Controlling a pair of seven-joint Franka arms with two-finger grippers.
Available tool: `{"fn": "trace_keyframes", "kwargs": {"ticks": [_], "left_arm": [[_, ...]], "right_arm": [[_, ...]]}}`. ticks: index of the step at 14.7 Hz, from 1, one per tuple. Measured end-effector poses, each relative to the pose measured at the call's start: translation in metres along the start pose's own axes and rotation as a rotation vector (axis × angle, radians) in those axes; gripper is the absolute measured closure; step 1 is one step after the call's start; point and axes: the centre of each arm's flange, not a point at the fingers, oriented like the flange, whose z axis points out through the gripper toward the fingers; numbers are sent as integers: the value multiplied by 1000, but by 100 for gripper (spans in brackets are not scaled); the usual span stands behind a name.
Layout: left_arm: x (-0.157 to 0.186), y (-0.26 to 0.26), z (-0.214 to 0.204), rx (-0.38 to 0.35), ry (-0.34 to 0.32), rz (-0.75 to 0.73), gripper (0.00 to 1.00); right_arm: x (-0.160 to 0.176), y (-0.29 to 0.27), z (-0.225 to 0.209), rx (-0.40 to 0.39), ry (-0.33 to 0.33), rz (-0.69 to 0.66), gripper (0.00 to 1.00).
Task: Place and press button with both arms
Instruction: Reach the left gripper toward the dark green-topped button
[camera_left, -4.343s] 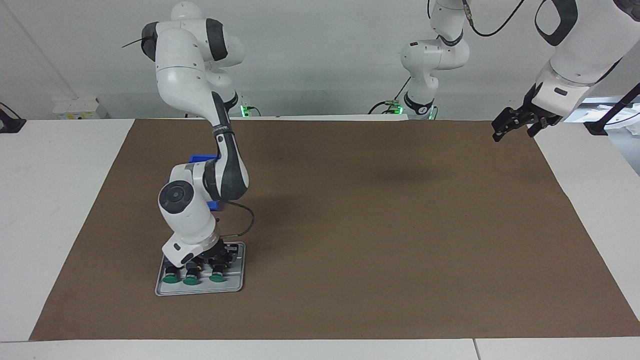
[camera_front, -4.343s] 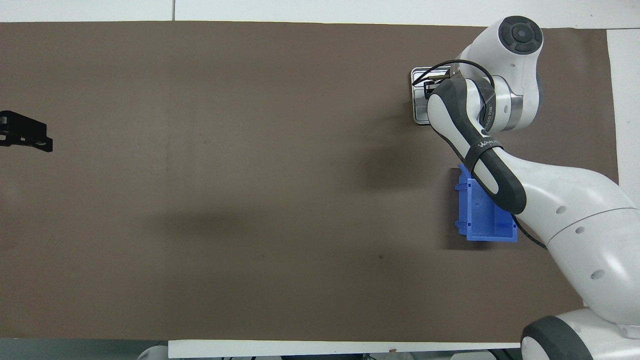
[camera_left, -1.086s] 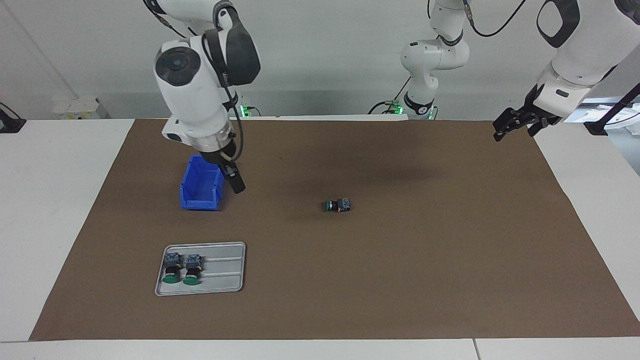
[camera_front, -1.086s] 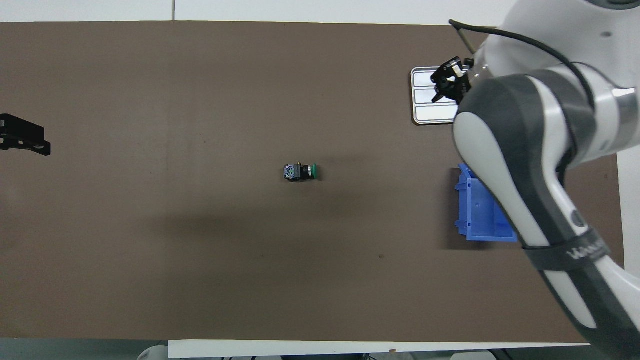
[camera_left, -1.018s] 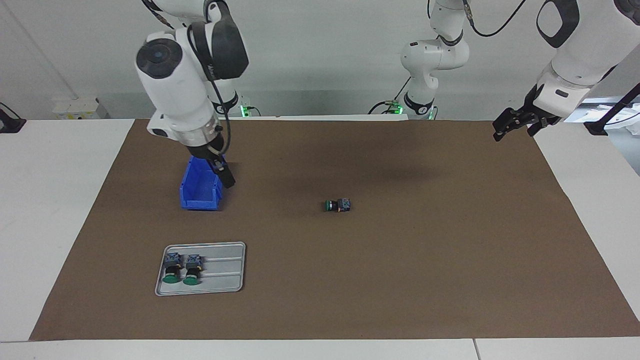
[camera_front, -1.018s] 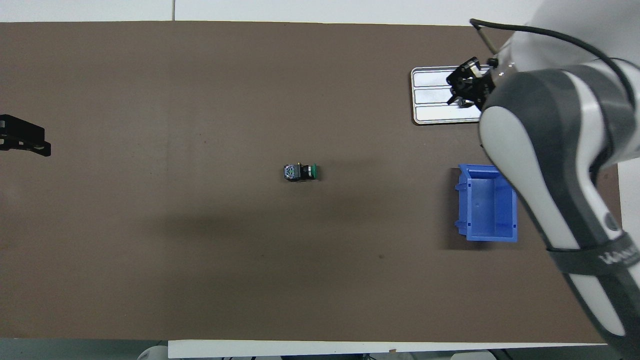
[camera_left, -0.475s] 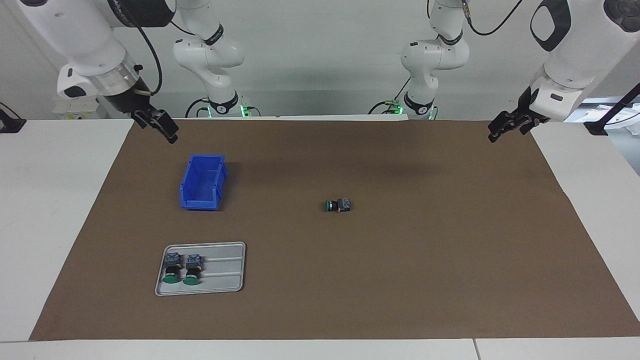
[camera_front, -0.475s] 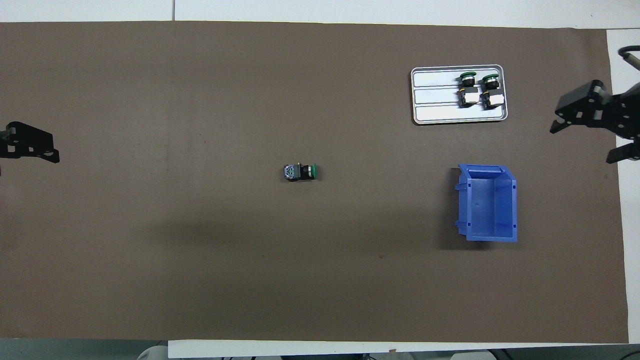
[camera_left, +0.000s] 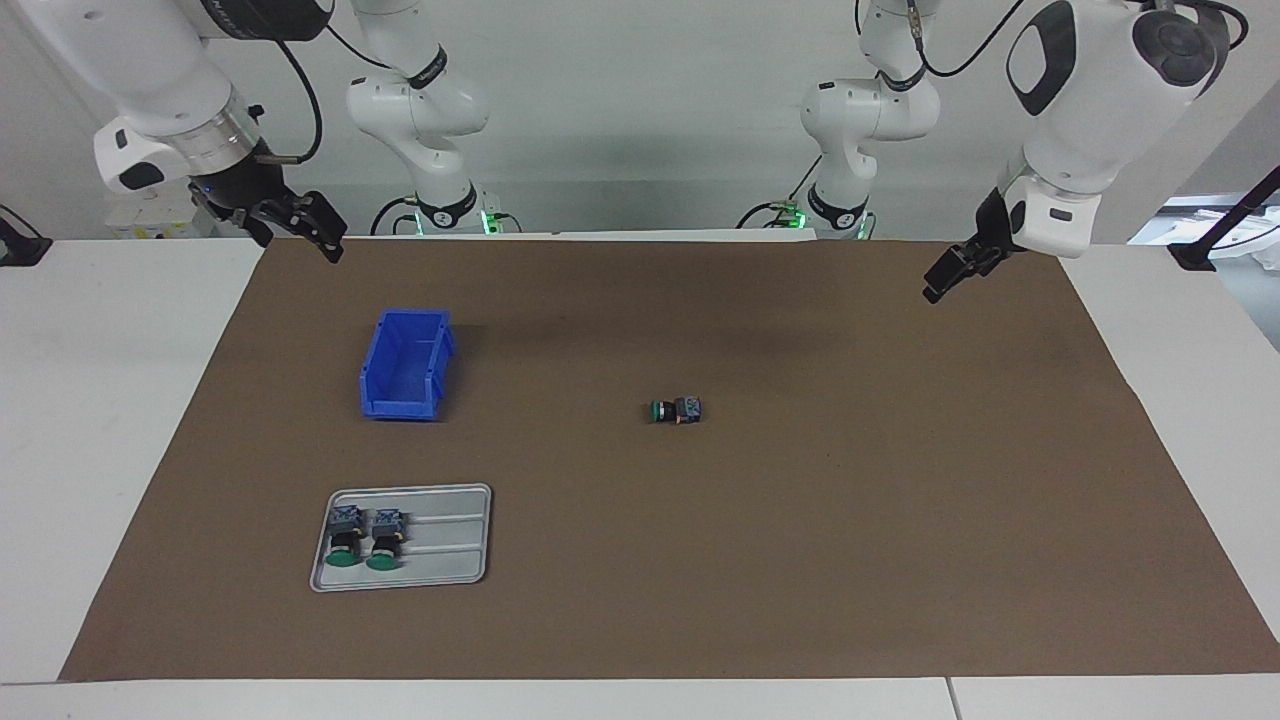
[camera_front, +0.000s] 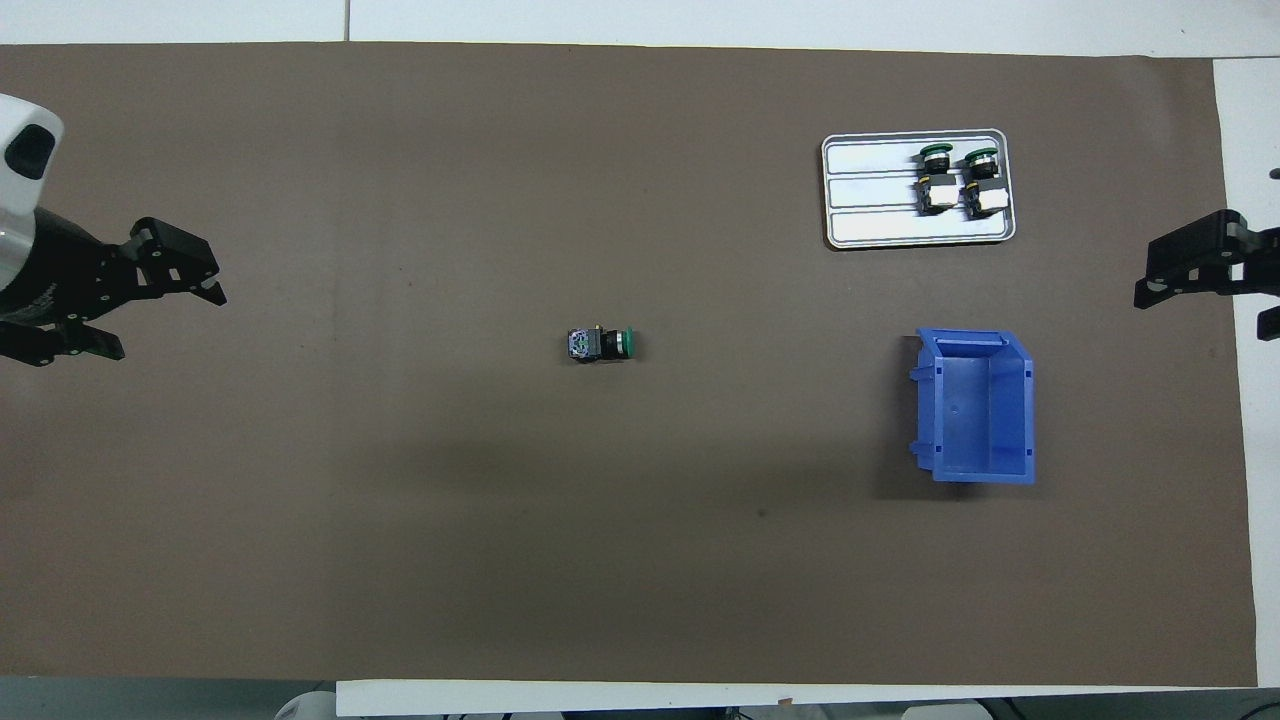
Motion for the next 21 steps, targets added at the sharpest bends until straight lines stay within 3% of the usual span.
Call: {"fn": "trace_keyframes", "kwargs": {"ticks": [5,12,21], "left_arm": [[-3,23,16,13,-12,-94,0],[-24,116,73,7,11,-415,0],[-82,219,150,-8,24,-734,0]], "right_arm": [[1,10,8,-4,4,-31,1],[-2,5,9,-5,1,-41,1],[-3,3,10,-6,0,-45,1]]}}
